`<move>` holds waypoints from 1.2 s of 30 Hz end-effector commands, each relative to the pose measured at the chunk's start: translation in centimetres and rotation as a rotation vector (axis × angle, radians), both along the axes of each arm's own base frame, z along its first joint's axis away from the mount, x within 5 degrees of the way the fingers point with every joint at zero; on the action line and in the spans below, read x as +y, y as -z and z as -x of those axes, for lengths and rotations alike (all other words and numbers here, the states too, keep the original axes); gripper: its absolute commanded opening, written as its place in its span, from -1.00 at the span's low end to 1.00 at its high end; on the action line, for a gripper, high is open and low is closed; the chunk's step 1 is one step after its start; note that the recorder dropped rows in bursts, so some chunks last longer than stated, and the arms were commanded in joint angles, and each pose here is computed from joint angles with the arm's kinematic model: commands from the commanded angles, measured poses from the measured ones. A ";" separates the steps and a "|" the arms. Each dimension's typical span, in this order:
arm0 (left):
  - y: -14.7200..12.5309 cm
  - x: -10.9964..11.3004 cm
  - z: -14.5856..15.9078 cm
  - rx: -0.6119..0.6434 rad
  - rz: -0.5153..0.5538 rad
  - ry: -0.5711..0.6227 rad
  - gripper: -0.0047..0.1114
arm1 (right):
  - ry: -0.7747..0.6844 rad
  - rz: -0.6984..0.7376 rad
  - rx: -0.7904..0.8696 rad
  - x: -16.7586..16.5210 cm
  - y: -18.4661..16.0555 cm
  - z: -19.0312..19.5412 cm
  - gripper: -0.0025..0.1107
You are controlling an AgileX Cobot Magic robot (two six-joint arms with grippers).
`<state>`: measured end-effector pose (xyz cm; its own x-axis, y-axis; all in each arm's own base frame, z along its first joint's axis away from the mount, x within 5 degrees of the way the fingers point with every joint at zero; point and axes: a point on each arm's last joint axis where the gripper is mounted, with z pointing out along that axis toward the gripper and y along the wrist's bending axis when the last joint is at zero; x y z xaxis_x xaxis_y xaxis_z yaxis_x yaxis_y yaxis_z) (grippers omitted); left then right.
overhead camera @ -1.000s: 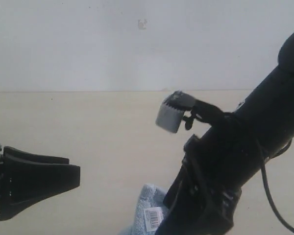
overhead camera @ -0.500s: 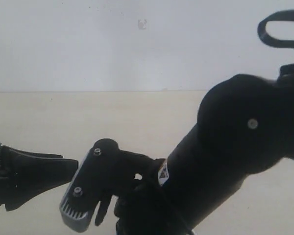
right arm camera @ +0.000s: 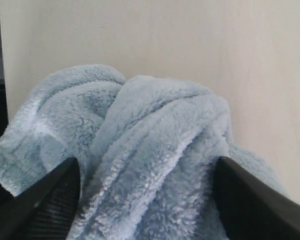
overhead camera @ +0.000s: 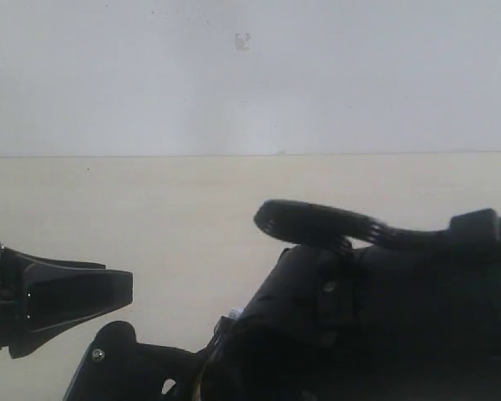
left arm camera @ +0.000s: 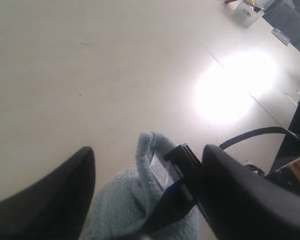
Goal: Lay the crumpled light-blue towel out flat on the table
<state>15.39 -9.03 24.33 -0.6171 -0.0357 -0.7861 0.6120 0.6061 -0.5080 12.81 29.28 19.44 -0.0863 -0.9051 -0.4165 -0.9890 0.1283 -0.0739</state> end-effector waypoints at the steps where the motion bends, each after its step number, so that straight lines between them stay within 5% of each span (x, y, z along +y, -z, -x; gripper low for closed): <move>1: 0.2 -0.1 0.1 0.012 0.002 0.001 0.11 | 0.042 0.048 -0.048 0.2 1.2 -0.7 0.26; 4: 0.2 -0.1 0.1 0.012 0.002 0.001 0.11 | 0.065 0.126 -0.045 -0.1 2.3 -0.9 -0.08; 8: 0.2 -0.1 0.0 0.011 -0.003 -0.008 0.11 | 0.088 0.113 -0.044 -0.3 1.7 -0.9 -0.95; 16: -0.5 2.7 -0.9 -0.059 -0.120 -0.364 0.11 | 0.207 -0.184 -0.080 -4.8 -6.1 0.9 -0.89; 19: -1.5 3.5 -0.1 -0.093 -0.106 -0.455 0.11 | 0.435 -0.500 -0.065 -10.0 -10.2 0.0 -0.89; 22: -1.2 3.2 0.5 -0.056 -0.071 -0.421 0.11 | 0.611 -0.764 -0.084 -14.7 -13.7 -0.2 -0.96; 27: -1.2 1.7 0.9 0.028 0.065 -0.285 0.11 | 0.571 -1.034 0.004 -15.9 -16.6 1.5 -0.96; 36: -2.1 0.7 1.3 0.018 0.202 -0.171 0.11 | 0.418 -1.098 0.111 -14.7 -17.0 2.3 -0.96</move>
